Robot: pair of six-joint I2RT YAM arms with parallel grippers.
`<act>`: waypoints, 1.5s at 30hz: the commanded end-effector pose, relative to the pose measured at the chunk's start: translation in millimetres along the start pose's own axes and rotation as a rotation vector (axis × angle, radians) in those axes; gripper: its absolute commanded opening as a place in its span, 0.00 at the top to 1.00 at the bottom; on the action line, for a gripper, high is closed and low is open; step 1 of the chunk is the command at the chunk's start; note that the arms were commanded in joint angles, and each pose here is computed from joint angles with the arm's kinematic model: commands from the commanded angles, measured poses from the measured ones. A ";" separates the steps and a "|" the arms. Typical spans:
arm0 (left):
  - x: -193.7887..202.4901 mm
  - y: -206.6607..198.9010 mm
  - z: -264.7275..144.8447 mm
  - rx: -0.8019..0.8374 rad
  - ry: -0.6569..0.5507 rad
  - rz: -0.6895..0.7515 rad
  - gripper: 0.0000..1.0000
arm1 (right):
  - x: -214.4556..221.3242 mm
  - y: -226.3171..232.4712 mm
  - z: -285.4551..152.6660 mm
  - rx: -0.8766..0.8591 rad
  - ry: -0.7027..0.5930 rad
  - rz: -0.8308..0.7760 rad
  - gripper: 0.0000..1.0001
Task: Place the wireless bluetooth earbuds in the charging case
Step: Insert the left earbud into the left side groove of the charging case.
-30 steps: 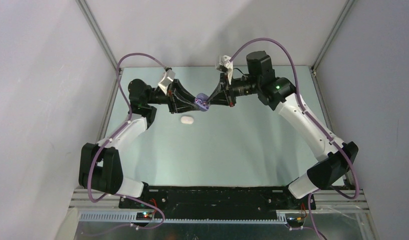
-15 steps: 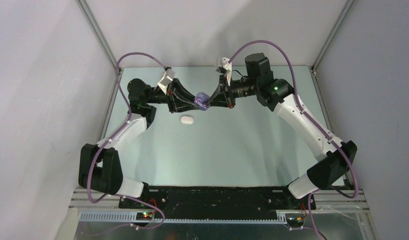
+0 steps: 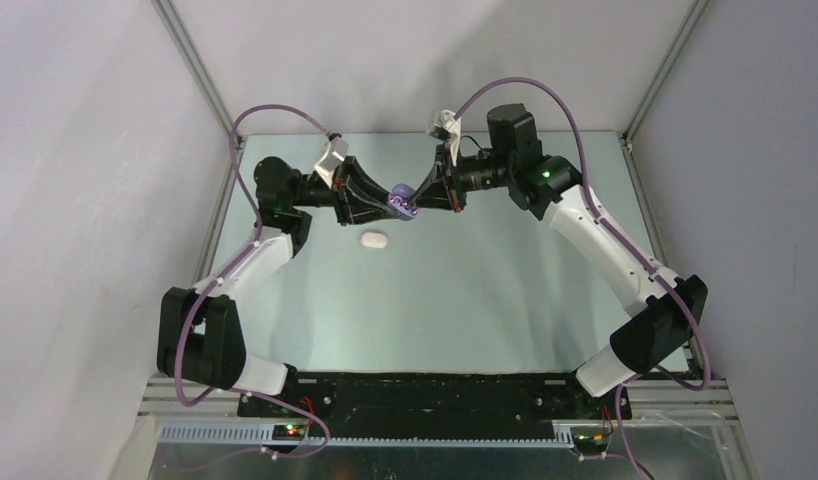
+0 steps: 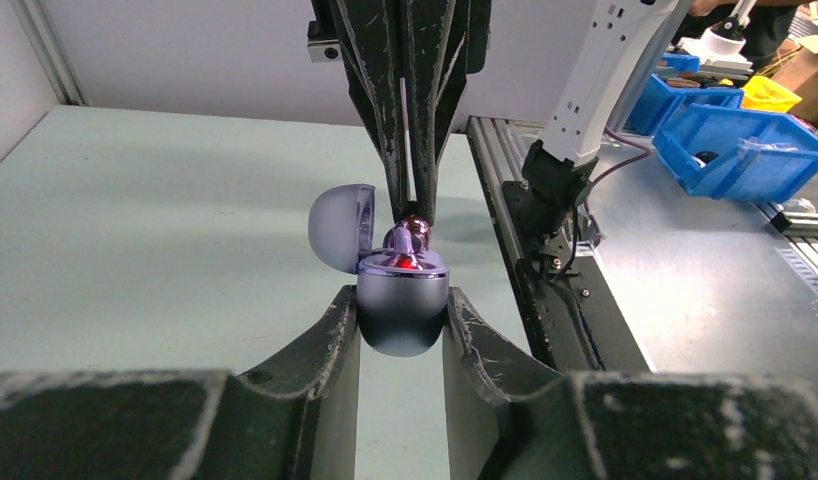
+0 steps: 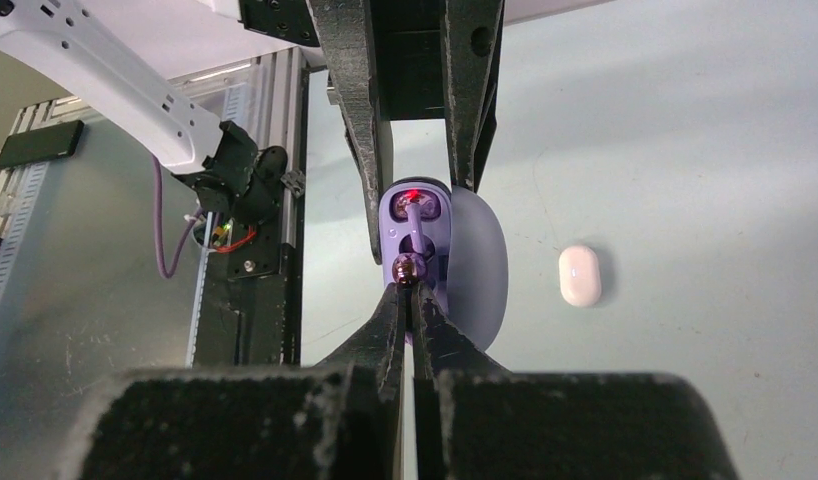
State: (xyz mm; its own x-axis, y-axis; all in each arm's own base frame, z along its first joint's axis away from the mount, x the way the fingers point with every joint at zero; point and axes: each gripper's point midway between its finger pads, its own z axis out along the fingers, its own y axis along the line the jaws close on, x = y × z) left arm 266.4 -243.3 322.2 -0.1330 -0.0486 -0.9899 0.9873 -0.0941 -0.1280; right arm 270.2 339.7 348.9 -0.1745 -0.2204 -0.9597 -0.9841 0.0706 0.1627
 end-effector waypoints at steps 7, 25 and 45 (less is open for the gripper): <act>-28.9 -3.2 2.2 -0.011 -0.026 0.105 1.00 | -1.6 -3.3 -6.3 0.020 0.009 -0.055 1.00; -29.8 5.4 3.0 -0.021 -0.029 0.086 1.00 | 6.8 -3.3 -6.0 -0.009 0.028 -0.061 1.00; -29.3 9.9 1.2 -0.033 -0.029 0.074 1.00 | -22.3 3.7 -3.4 -0.019 -0.027 -0.086 0.70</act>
State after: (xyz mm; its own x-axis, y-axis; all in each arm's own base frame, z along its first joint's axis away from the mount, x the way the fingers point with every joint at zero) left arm 273.6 -244.2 323.5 -0.1677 -0.0438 -0.9849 0.9828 -0.0858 -0.1635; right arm 273.9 342.1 339.2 -0.1078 -0.2532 -0.9614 -0.9941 0.0400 0.1010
